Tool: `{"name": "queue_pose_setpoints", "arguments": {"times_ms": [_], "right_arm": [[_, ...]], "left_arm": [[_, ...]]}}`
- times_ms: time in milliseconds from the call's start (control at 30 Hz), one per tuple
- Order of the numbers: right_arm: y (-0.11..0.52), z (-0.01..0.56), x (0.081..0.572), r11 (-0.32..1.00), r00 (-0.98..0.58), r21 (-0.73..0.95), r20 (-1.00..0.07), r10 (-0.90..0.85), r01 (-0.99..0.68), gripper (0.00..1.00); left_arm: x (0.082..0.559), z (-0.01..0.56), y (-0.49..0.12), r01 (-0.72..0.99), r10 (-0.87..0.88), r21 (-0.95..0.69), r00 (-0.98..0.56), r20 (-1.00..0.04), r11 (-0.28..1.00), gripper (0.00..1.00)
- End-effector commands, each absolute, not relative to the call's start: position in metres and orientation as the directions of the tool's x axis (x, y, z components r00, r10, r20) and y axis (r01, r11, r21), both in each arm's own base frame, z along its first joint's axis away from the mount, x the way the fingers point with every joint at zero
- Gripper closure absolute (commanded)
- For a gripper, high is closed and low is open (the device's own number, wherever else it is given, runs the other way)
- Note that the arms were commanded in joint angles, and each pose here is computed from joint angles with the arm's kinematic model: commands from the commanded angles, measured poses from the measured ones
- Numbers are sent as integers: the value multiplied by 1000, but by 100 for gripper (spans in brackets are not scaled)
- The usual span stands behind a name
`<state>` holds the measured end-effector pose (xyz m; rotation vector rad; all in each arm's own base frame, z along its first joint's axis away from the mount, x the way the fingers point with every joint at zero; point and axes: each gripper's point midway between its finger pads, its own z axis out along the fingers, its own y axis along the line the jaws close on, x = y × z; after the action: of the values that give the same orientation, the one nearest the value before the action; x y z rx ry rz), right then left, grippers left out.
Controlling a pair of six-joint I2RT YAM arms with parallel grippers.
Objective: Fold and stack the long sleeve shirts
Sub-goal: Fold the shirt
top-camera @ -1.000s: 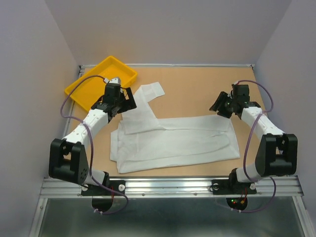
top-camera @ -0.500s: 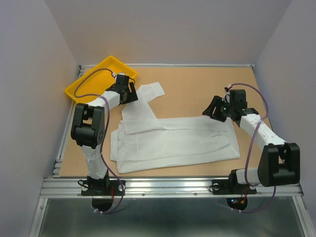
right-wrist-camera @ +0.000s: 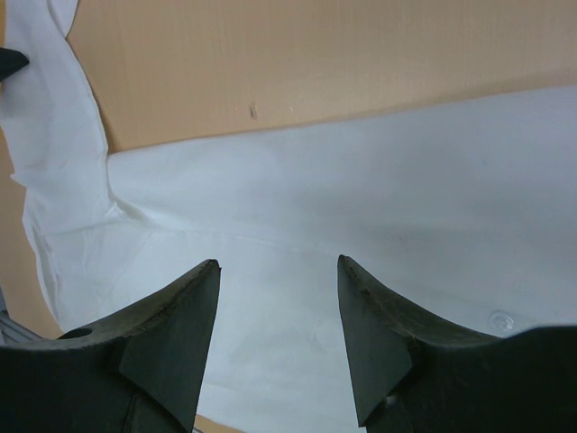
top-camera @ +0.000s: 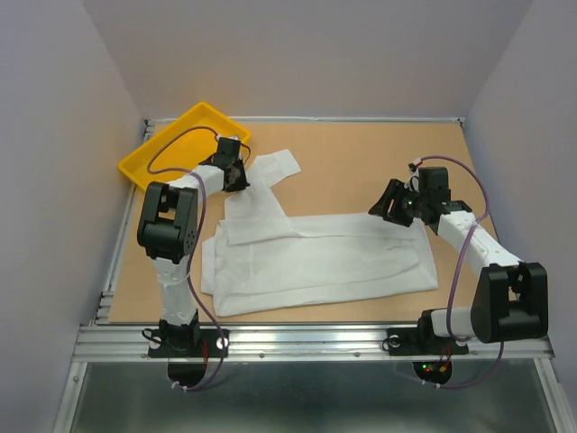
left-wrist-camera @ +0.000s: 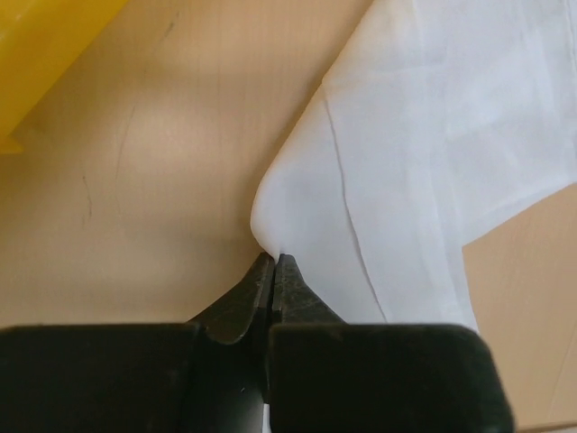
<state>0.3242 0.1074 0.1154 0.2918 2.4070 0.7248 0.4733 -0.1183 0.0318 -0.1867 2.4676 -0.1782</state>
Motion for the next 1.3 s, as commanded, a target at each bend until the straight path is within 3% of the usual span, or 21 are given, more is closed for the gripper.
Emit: {"name": "queue_pose_setpoints", "arguments": {"times_ms": [0,200,367,467,500,567,767,900,1000,1133,1267], "right_arm": [[111,137,334,830,-752,557,-561,346,-35,39],[106,144,339,842,-729,538,-590,347,-34,39],[102,143,340,855,-721,518,-602,342,-27,39],[102,143,345,859,-722,512,-606,335,-31,39],[102,143,347,859,-721,511,-607,333,-33,39],[103,142,350,857,-728,514,-600,331,-34,39],[112,149,364,846,-736,528,-600,313,-70,39],[110,148,370,859,-727,509,-611,313,-58,39],[98,144,375,879,-705,476,-620,346,13,40],[91,131,379,880,-702,467,-597,388,90,41],[89,112,380,873,-717,468,-560,414,139,43]], "left_arm": [[460,83,-146,58,-82,-181,-729,-680,982,94],[396,130,-179,175,12,-140,-664,-748,975,91],[324,115,-208,320,85,-215,-713,-696,923,84],[282,109,-226,428,168,-246,-725,-668,870,71],[273,107,-229,450,188,-251,-727,-661,857,71],[246,106,-241,520,246,-281,-728,-640,807,61],[201,109,-266,626,334,-340,-711,-619,701,18],[224,124,-252,515,214,-286,-709,-672,808,10],[255,143,-228,341,45,-273,-694,-719,900,9],[300,169,-167,57,-255,-364,-614,-747,930,12],[324,159,-128,-86,-388,-418,-573,-722,904,19]]}}
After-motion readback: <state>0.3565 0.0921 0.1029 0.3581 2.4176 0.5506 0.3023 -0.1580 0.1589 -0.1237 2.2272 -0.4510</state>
